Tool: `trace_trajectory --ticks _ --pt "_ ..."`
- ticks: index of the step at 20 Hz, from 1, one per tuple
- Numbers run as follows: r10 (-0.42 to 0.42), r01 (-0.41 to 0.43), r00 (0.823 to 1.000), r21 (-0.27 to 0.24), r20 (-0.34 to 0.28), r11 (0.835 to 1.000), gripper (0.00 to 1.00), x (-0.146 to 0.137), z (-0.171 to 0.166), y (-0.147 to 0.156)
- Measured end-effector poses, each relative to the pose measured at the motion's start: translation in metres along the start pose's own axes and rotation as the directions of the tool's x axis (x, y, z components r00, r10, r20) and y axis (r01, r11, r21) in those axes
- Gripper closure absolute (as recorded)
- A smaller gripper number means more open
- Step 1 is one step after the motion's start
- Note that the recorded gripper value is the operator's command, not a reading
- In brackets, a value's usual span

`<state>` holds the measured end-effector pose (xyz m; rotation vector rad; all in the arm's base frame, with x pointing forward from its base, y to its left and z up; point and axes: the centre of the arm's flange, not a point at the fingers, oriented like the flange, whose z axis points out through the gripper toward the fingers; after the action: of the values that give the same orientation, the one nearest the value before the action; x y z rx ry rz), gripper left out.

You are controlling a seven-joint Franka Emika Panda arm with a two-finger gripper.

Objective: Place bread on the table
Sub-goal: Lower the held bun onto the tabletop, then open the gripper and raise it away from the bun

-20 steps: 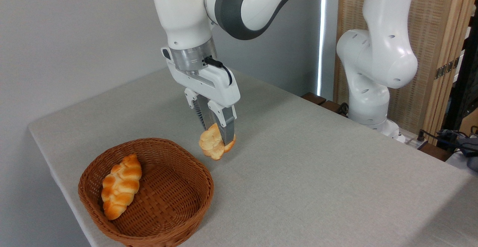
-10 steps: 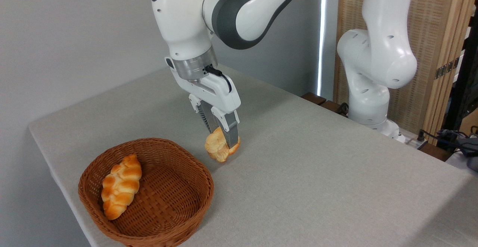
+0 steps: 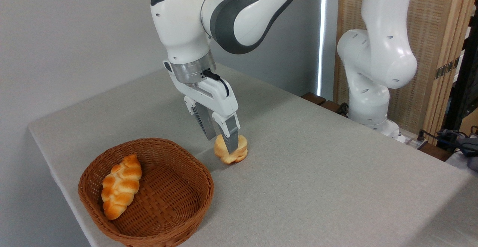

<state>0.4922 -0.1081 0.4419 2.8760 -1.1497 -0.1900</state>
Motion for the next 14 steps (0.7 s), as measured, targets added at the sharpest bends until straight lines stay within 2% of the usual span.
trace_trajectory --ticks 8,13,14 --pt "0.000 0.000 1.000 0.009 -0.016 1.000 0.00 0.002 -0.007 -0.001" --pt "-0.003 0.008 0.996 0.053 -0.091 0.999 0.00 0.008 -0.042 -0.008" --pt "-0.004 0.013 0.992 0.073 -0.125 0.997 0.00 0.011 -0.052 -0.012"
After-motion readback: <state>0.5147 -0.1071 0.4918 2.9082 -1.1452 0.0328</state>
